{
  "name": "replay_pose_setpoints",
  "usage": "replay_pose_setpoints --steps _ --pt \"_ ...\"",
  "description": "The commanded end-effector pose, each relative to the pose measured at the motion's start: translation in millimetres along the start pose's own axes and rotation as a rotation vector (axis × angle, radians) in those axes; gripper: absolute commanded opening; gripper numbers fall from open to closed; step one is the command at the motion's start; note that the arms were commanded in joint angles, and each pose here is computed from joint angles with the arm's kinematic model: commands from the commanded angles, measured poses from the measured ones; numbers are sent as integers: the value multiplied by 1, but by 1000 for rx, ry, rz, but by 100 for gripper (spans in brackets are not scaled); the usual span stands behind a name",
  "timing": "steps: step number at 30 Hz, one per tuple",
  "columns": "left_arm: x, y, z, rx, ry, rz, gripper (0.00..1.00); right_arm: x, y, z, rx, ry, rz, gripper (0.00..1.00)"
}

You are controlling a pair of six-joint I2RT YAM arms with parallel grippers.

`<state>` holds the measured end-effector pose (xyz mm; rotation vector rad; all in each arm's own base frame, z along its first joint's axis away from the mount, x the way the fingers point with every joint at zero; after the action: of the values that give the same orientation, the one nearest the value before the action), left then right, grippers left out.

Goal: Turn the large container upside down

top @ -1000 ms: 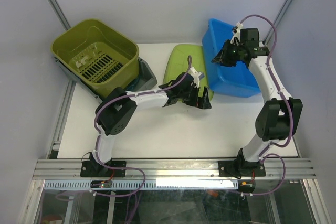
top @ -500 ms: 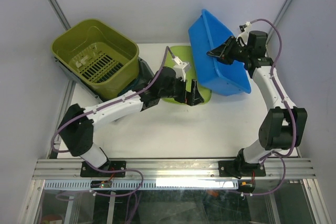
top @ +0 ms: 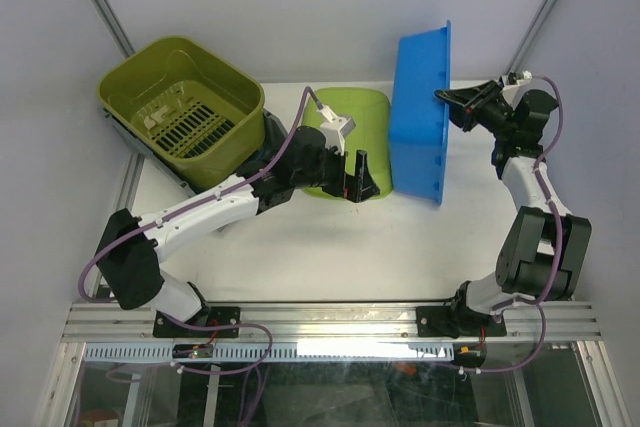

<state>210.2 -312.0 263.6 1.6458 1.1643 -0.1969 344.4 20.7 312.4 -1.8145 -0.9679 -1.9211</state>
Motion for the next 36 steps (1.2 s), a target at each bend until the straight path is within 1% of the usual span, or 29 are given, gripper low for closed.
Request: replay_pose_setpoints --steps 1,4,8,11,14,16,17,19,20,21,22,23,25,27,29,30,31,36 --pt "-12 18 -11 -69 -32 32 99 51 -2 -16 58 251 -136 0" --pt "-13 20 -12 -74 -31 35 99 43 2 -23 46 242 -111 0" --pt "-14 21 -13 -74 -30 38 99 41 7 -35 29 292 -97 0" --pt "-15 21 -12 -73 -36 36 99 35 11 -43 15 289 -65 0" --pt "-16 22 -12 -72 -38 34 99 24 12 -51 -6 239 -44 0" --pt "-16 23 -11 -72 -41 33 99 13 12 -57 -24 176 -27 0" --pt "-16 23 -12 -72 -42 34 99 11 12 -62 -38 144 -67 0" --pt "-17 22 -11 -68 -45 34 99 10 15 -68 -47 69 61 0" --pt "-17 22 -11 -68 -47 34 99 1 15 -70 -61 16 -96 0" --pt "-17 22 -11 -66 -47 34 99 0 15 -72 -66 -31 -58 0" --pt "-17 22 -11 -65 -51 33 99 -1 15 -73 -68 -74 -66 0" --pt "-17 22 -12 -64 -52 32 99 -9 15 -75 -78 -146 -117 0" --pt "-17 22 -12 -61 -53 31 99 -14 15 -77 -84 -218 -152 1" --pt "-17 21 -11 -57 -52 28 99 -20 15 -80 -83 -283 -177 4" --pt "-17 20 -10 -54 -54 28 99 -29 14 -84 -82 -343 -193 6" --pt "-17 20 -10 -52 -56 26 99 -32 14 -86 -85 -355 -190 5" --pt "-17 20 -10 -50 -57 26 99 -34 13 -87 -86 -357 -183 1" --pt "-17 21 -8 -49 -59 28 99 -23 11 -84 -89 -300 -205 0"
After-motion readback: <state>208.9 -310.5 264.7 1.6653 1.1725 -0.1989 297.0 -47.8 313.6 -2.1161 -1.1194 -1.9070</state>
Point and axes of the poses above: each gripper's point midway between its finger pads, its own z axis out along the fingers, its own x axis along the line the jaws close on, y = z × x, the point moved 9 cm from there along -z, back along the fingers, and after that the axes turned 8 degrees about -z, right-handed, at the moved point
